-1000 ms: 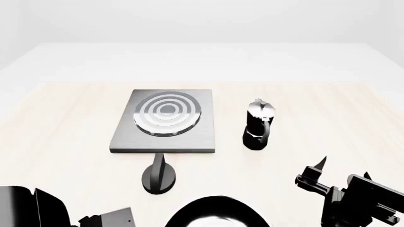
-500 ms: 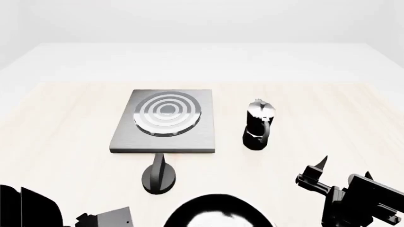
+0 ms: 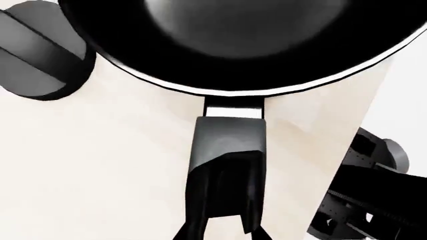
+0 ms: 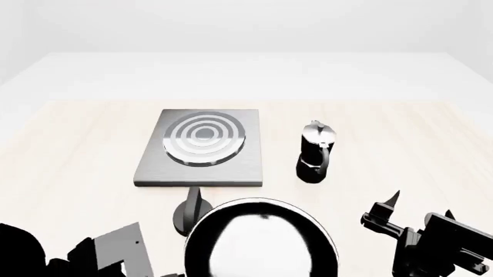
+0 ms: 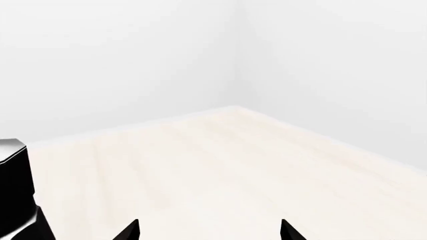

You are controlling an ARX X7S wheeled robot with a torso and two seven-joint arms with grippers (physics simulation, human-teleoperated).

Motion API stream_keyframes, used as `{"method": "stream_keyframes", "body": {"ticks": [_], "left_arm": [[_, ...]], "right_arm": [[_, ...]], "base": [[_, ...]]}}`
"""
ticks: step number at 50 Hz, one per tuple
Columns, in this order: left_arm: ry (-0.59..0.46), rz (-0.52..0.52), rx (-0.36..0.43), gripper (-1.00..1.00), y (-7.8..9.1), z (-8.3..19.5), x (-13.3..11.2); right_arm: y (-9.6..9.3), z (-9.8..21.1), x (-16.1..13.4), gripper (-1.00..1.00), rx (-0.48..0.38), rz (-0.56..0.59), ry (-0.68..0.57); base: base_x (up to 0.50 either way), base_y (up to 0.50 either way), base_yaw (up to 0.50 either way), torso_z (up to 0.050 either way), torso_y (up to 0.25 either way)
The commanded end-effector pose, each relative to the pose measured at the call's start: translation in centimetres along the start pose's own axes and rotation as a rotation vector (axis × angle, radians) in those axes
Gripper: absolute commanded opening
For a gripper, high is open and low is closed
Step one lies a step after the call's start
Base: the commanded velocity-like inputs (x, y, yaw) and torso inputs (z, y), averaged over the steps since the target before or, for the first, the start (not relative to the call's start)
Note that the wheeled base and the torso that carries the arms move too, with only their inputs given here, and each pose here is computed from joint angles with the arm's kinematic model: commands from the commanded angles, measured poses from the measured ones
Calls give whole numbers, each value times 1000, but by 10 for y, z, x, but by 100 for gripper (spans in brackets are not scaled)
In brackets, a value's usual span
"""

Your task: Turn on the stove and put the frying pan on it.

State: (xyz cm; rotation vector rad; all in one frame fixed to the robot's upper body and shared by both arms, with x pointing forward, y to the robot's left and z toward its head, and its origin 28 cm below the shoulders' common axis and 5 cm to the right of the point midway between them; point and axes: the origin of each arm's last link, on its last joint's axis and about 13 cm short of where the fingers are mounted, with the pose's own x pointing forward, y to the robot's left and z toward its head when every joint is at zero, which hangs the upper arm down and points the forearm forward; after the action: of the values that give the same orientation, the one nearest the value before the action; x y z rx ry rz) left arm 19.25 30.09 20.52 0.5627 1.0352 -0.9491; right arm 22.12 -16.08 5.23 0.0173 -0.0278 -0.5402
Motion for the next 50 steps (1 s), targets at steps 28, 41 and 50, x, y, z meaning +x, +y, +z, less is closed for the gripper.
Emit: {"method": "stream_keyframes", "body": {"ticks": [28,41,50], "left_arm": [[-567,454,-326,-100,29,105,-112],[-475,538,-417,-100,65,164,-125],[-434,576,-455,-100,92,200,-111]], "right_arm": [[1,1,0,100,0,2,-1],[3,0,0,100,-1,11,1],[4,0,1,100,0,17,1]], "base": [[0,0,0,0,1],[0,0,0,0,2],[0,0,0,0,1]]}}
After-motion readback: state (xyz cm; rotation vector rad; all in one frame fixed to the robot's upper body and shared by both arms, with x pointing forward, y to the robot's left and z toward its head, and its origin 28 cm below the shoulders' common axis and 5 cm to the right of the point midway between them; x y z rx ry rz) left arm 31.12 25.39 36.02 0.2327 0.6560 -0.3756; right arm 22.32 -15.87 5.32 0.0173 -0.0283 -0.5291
